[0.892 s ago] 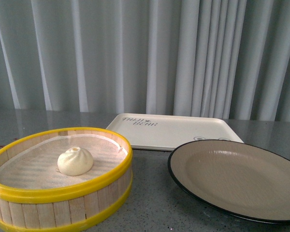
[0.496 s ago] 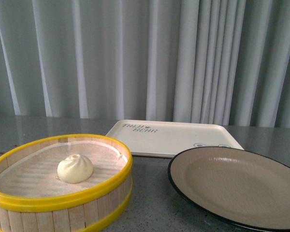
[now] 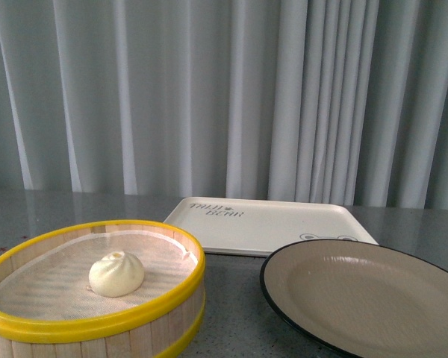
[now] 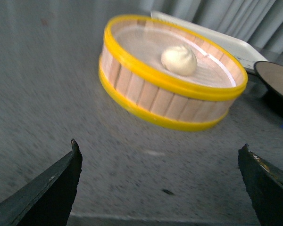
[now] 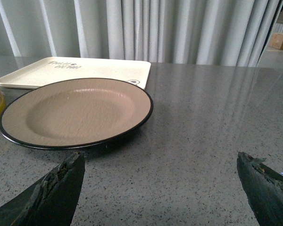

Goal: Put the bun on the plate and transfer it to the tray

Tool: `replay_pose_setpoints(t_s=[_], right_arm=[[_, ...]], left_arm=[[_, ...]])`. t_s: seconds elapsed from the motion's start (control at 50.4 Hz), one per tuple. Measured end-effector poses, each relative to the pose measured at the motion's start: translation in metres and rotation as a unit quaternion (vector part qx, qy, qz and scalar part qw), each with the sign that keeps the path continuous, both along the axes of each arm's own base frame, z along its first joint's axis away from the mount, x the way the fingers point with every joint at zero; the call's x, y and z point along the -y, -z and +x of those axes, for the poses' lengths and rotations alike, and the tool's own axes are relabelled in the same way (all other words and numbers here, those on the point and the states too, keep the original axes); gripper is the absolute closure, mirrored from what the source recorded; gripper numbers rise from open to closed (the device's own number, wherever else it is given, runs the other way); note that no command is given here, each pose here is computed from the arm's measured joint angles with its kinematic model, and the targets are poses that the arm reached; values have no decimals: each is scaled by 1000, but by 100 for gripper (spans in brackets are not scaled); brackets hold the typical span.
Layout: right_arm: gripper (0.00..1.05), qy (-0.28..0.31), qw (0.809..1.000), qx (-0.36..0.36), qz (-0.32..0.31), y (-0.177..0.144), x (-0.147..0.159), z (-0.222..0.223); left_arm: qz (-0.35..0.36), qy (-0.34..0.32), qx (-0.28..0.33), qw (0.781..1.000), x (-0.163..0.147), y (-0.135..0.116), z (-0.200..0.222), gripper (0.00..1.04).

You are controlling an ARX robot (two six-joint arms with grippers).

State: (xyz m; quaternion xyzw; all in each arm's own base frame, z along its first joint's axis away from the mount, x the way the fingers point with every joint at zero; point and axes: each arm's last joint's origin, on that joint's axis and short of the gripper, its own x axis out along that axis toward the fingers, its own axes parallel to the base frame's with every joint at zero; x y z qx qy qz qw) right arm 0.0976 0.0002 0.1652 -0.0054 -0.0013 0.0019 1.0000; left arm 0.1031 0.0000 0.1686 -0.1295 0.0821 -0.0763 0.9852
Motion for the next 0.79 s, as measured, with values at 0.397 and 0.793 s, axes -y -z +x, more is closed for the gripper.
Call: replay_pose_setpoints(t_s=[0.397,0.793], right_arm=[[9,1,1000,0,0,0,0,0],[9,1,1000,0,0,0,0,0]], left_arm=[[-27,100,96,990,22,-104,73,7],[134,141,18,981,56,-135,153,7]])
